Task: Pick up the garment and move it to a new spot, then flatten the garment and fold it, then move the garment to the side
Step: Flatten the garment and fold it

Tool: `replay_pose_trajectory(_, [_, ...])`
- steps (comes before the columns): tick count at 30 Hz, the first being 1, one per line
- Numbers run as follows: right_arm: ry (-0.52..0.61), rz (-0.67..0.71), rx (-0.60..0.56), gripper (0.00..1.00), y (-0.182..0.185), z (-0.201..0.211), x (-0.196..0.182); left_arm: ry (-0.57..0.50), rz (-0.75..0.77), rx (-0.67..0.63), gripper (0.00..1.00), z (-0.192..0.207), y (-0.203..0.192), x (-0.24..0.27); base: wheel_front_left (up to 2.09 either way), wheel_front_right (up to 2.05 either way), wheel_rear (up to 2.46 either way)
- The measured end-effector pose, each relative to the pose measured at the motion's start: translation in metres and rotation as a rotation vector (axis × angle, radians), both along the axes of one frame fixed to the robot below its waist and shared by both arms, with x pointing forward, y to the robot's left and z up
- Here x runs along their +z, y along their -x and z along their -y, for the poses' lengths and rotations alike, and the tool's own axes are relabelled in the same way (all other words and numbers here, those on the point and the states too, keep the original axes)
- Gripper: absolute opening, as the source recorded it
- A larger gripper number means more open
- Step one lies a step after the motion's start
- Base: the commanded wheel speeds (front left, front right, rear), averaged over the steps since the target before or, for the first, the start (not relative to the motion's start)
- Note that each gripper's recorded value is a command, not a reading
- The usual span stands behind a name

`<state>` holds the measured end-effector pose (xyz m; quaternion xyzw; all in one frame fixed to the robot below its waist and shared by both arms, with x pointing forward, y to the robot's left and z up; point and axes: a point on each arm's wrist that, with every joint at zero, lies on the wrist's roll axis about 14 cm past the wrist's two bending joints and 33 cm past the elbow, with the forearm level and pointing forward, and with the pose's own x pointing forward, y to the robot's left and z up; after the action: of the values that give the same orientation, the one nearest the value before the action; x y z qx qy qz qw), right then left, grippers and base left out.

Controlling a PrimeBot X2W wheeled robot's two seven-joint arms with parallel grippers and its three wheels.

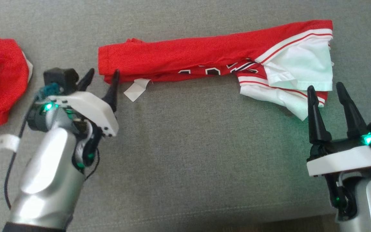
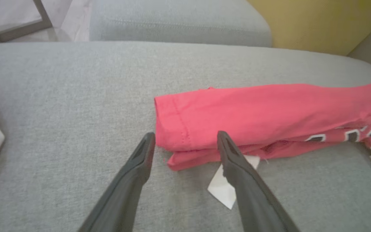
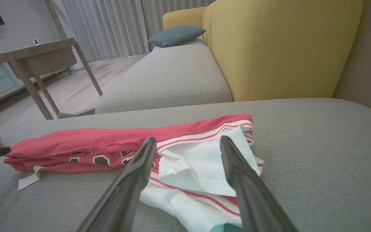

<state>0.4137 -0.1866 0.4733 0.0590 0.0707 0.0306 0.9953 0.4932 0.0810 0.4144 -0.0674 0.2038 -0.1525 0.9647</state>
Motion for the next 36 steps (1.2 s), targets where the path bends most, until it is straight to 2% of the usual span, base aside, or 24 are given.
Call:
replay_pose_trajectory(9, [0.002, -0.017, -0.015, 1.00, 0.001, 0.005, -0.008, 0.006, -0.087, -0.005, 1.00, -0.001, -0.009, -0.019, 0.00, 0.00, 0.00])
replay_pose_trajectory(10, [0.002, -0.020, -0.015, 1.00, 0.001, 0.004, -0.009, 0.011, -0.100, -0.010, 0.89, -0.001, -0.007, -0.021, 0.00, 0.00, 0.00])
replay_pose_trajectory(11, [0.002, -0.020, -0.014, 1.00, 0.000, 0.004, -0.009, 0.013, -0.111, -0.010, 0.69, -0.001, -0.006, -0.024, 0.00, 0.00, 0.00])
replay_pose_trajectory(13, [0.002, -0.016, -0.013, 1.00, -0.002, 0.004, -0.009, 0.012, -0.115, -0.011, 0.11, -0.001, -0.006, -0.027, 0.00, 0.00, 0.00])
replay_pose_trajectory(14, [0.002, -0.009, -0.013, 1.00, -0.003, 0.004, -0.008, 0.010, -0.109, -0.014, 0.00, 0.000, -0.007, -0.026, 0.00, 0.00, 0.00])
replay_pose_trajectory(23, [0.006, -0.033, -0.030, 1.00, -0.004, 0.011, -0.015, -0.012, -0.020, -0.026, 0.00, 0.002, -0.019, -0.011, 0.00, 0.00, 0.00])
replay_pose_trajectory(29, [0.030, -0.190, -0.059, 1.00, 0.003, 0.035, -0.049, -0.022, 0.019, -0.025, 0.00, -0.001, -0.021, -0.003, 0.00, 0.00, 0.00])
replay_pose_trajectory(36, [0.041, -0.290, -0.063, 1.00, -0.014, 0.053, -0.065, -0.022, 0.029, -0.034, 0.00, 0.000, -0.021, -0.005, 0.00, 0.00, 0.00])
